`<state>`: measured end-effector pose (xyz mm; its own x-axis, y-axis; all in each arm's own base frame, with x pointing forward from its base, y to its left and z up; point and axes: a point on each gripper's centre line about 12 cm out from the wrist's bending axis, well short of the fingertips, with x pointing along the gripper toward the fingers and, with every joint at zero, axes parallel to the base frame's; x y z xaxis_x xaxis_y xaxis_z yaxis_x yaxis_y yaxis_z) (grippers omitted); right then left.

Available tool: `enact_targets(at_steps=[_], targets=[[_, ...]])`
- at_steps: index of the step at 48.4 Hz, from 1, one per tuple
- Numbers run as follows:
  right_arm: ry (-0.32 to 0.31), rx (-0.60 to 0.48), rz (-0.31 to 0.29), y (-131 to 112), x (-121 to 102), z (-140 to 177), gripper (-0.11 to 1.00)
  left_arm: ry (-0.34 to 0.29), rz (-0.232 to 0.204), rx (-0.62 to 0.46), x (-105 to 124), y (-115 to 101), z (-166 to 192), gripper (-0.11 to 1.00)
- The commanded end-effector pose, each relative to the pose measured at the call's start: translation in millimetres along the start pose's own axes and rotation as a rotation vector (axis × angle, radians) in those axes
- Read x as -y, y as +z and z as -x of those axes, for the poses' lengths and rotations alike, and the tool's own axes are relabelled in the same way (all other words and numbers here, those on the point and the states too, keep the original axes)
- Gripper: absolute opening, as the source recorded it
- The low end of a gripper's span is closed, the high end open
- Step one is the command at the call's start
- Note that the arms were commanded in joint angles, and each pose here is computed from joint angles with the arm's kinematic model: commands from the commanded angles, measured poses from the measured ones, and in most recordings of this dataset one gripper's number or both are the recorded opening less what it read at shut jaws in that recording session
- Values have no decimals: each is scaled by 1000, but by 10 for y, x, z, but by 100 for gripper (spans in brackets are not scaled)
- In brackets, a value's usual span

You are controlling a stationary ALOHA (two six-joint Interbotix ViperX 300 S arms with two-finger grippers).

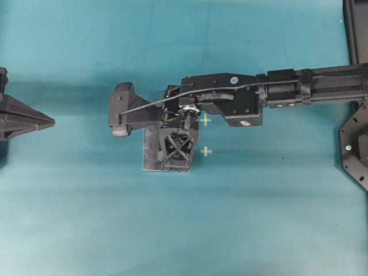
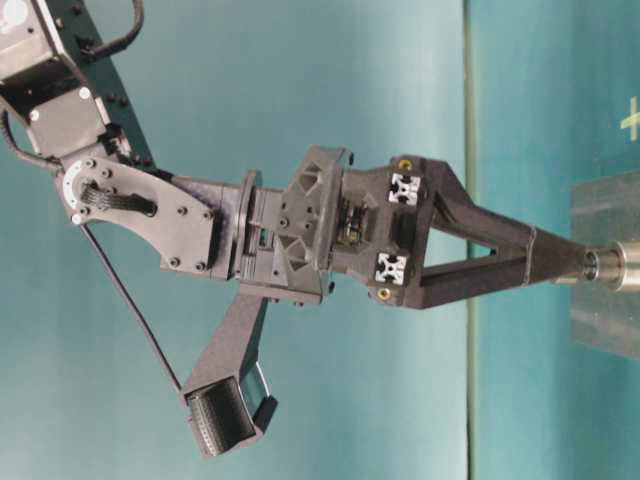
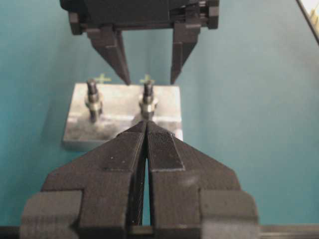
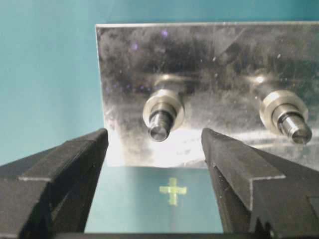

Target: Insert the washer onto the shaft.

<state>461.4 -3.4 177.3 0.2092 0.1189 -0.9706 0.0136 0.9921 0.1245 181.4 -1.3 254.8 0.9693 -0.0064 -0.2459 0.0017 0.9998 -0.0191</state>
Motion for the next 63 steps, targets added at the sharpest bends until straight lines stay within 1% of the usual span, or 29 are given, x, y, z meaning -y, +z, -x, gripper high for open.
enact_targets(at_steps=[1, 6, 15, 25, 27, 29, 34, 40, 44, 46, 52, 58, 63], targets=[[0, 57, 7, 86, -18, 242, 79, 1, -1, 17, -2, 69, -2, 0], [-2, 74, 2, 94, 5, 397, 79, 1, -1, 18, -1, 76, -2, 0], [-17, 135, 6, 61, 18, 768, 78, 1, -1, 18, -1, 76, -2, 0], [-18, 154, 11, -51, -6, 981, 74, 3, -1, 17, -4, 69, -2, 0], [-19, 154, 10, -85, -2, 996, 71, 1, -1, 17, -2, 69, -2, 0], [-19, 157, 7, -120, 2, 1013, 65, 3, -1, 18, -4, 71, -2, 0], [-22, 167, -2, -202, 23, 1046, 46, 1, -1, 17, -2, 69, -2, 0], [-29, 222, -15, -277, 55, 1108, 26, 3, -1, 17, -4, 69, -2, 0], [-33, 265, -32, -320, 75, 1157, 17, 1, -1, 18, -1, 76, -2, 0], [-35, 283, -46, -364, 92, 1170, 13, 1, -1, 18, -1, 76, -2, 0], [-38, 317, -58, -482, 103, 1171, 6, 1, -1, 20, -1, 77, -2, 0], [-39, 345, -63, -594, 96, 1162, 3, 3, -1, 18, -4, 76, -2, 0], [-42, 366, -64, -682, 93, 1168, 2, 3, -1, 17, -4, 69, -2, 0]])
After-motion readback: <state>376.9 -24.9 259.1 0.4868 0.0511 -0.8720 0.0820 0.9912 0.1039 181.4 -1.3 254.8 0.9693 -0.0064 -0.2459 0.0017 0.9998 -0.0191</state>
